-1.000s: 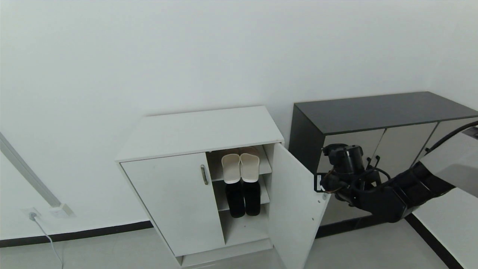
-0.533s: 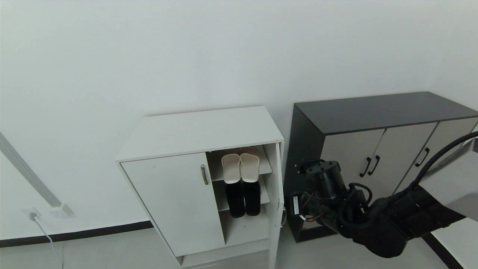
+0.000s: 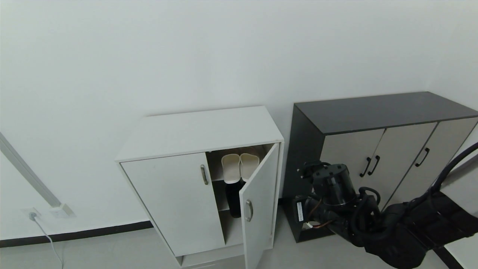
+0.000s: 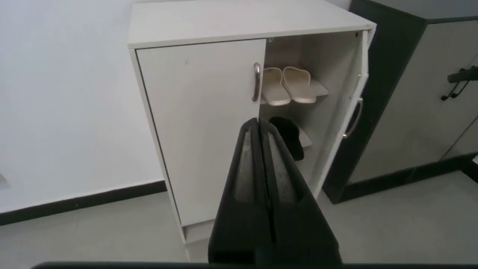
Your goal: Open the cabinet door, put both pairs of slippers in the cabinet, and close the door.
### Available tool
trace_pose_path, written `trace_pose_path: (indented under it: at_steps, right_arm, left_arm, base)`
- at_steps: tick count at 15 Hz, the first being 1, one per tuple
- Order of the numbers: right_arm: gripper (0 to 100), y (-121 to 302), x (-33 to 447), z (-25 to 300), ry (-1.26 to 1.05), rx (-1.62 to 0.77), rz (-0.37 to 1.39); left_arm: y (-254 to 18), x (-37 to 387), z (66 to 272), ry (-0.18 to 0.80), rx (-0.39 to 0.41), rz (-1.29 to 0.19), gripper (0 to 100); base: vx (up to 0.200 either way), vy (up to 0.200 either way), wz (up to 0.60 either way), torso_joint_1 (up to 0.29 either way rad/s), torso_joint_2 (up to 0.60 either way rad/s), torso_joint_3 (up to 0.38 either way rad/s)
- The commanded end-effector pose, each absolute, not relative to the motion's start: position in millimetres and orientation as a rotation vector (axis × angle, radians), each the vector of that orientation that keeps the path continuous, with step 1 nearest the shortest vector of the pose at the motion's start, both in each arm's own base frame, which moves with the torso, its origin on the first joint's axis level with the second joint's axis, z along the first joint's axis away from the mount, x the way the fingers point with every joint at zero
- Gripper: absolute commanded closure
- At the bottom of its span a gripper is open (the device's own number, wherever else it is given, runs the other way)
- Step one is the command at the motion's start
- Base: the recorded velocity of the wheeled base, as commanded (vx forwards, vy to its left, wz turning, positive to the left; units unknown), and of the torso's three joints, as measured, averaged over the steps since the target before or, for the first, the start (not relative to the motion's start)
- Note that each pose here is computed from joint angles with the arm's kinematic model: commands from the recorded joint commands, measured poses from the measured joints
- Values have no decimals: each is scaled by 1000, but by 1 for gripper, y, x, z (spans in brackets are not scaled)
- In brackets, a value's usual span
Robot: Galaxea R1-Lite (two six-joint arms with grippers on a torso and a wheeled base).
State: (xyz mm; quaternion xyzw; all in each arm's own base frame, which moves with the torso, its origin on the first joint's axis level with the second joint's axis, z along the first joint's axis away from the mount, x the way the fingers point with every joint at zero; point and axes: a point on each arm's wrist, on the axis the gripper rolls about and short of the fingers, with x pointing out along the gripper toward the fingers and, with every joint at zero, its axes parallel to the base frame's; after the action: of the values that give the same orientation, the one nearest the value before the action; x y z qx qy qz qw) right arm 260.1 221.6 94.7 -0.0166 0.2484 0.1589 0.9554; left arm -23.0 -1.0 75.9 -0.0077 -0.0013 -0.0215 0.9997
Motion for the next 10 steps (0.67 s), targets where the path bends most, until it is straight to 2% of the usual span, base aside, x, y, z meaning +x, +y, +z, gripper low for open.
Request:
trace_pose_path:
  at_steps: [1, 8, 10]
  right_arm:
    - [100, 223, 257, 97, 499, -32, 336]
    - [100, 223, 246, 102, 495, -20, 391]
    - [100, 221, 247, 103, 471, -7, 393]
  left_arm:
    - [-1, -23, 76, -1, -17, -43, 100]
    - [-1, -23, 76, -1, -15, -43, 100]
    - [-1, -23, 76, -1, -15, -41, 100]
  base:
    - [0, 0, 0, 0, 0, 0]
    - [0, 0, 600, 3, 5, 0]
    - [0, 0, 0, 0, 0, 0]
